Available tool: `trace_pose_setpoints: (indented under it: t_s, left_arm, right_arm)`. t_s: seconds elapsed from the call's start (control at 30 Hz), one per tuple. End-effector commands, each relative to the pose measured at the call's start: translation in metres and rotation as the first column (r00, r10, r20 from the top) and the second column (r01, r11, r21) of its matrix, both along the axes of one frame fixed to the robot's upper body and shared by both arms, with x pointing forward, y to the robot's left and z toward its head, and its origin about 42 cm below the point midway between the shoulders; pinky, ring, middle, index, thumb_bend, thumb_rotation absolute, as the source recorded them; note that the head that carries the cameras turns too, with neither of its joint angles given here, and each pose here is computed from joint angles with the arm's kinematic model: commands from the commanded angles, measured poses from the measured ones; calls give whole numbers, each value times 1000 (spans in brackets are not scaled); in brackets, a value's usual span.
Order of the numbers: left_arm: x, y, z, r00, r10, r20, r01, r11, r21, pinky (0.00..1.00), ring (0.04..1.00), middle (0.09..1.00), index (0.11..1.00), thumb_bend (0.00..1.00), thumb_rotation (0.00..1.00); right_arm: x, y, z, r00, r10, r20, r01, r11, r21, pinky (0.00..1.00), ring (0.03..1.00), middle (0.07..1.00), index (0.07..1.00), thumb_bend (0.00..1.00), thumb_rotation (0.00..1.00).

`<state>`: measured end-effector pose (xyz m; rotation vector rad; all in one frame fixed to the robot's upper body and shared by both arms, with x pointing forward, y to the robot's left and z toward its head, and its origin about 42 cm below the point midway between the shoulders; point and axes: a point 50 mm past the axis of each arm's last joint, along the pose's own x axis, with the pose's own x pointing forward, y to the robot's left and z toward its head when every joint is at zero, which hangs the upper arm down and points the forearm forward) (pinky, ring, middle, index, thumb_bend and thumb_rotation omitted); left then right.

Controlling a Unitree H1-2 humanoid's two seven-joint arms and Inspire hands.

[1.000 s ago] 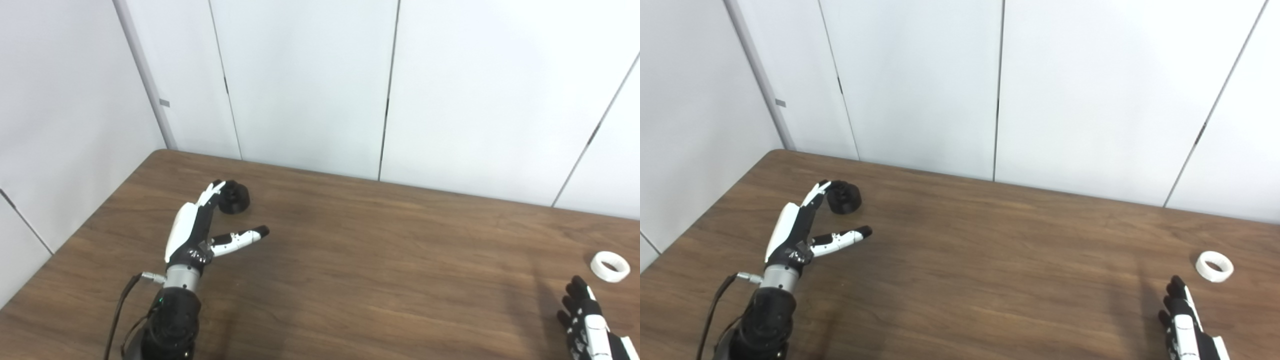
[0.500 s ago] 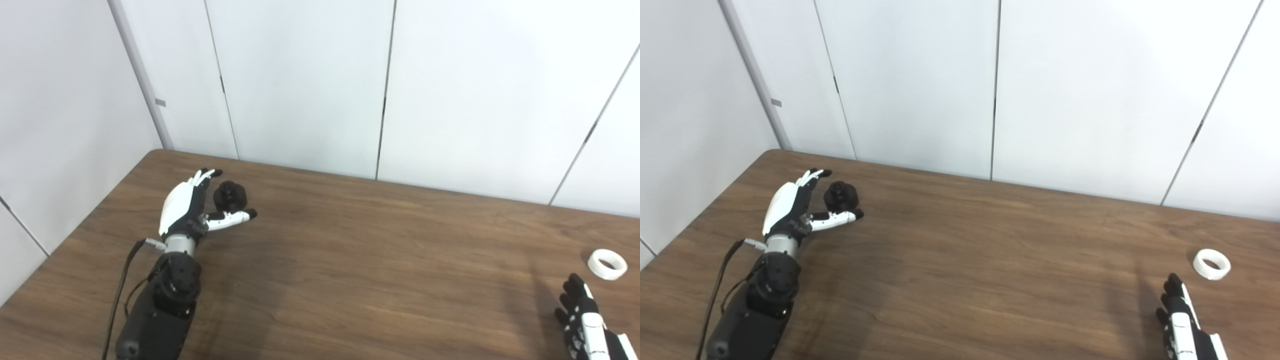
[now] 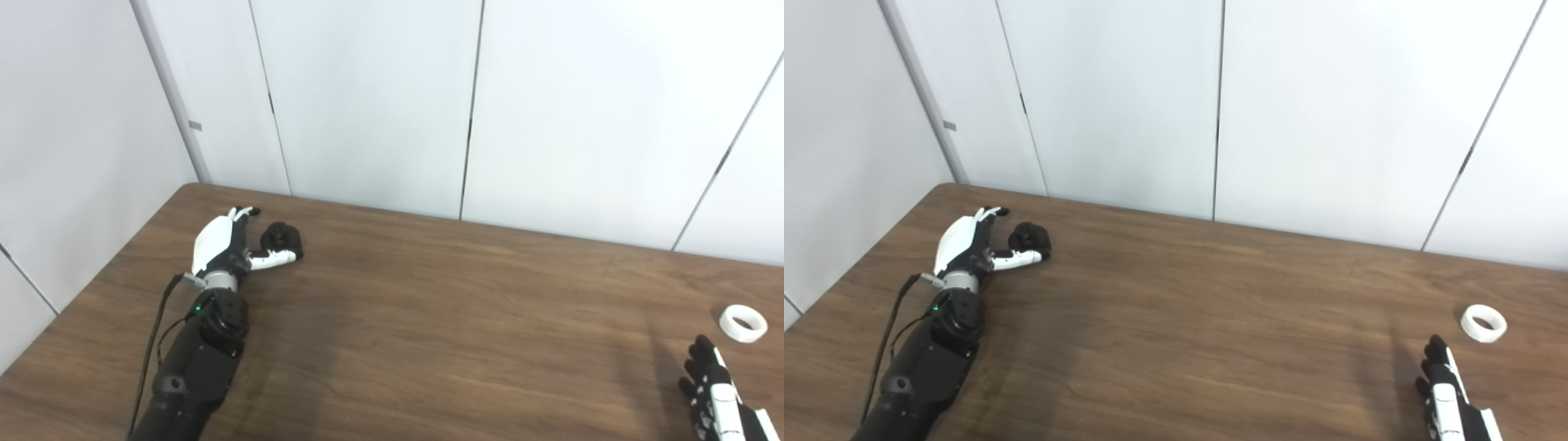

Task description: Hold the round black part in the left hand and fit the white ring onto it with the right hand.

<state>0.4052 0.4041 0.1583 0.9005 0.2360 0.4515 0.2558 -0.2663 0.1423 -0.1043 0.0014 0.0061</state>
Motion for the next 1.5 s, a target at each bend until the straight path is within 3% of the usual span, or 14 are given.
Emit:
trace_pose_setpoints:
  t_s: [0.0, 0.37, 0.67, 1.13, 1.47]
  left_arm:
    - [18, 11, 37, 998, 10, 62, -14, 998, 64, 1000, 1000, 990, 894, 1000, 390]
    - [32, 6, 37, 1000, -1, 3, 1, 1000, 32, 1000, 1000, 980, 826, 999, 376]
    - [37, 2, 26, 1000, -10, 5, 9, 999, 48, 1000, 997, 941, 769, 981, 340]
    - [35, 6, 19, 1000, -8, -11, 8, 998, 55, 1000, 978, 919, 750, 992, 373]
    - [34, 4, 19, 1000, -17, 3, 17, 999, 50, 1000, 962, 894, 689, 947, 328]
  right_arm:
    - [-2, 2, 5, 1000, 3, 21, -3, 1000, 8, 1000, 1000, 1000, 1000, 400, 1000]
    - [-5, 1, 4, 1000, -2, 21, 2, 1000, 9, 1000, 1000, 1000, 1000, 400, 1000]
    - [-5, 0, 2, 1000, -5, 13, 5, 1000, 5, 1000, 1000, 1000, 1000, 436, 1000]
    - [-3, 1, 2, 1000, -7, 15, 7, 1000, 8, 1000, 1000, 1000, 1000, 427, 1000]
    - [-4, -1, 3, 1000, -3, 14, 3, 1000, 1, 1000, 1000, 1000, 1000, 449, 1000]
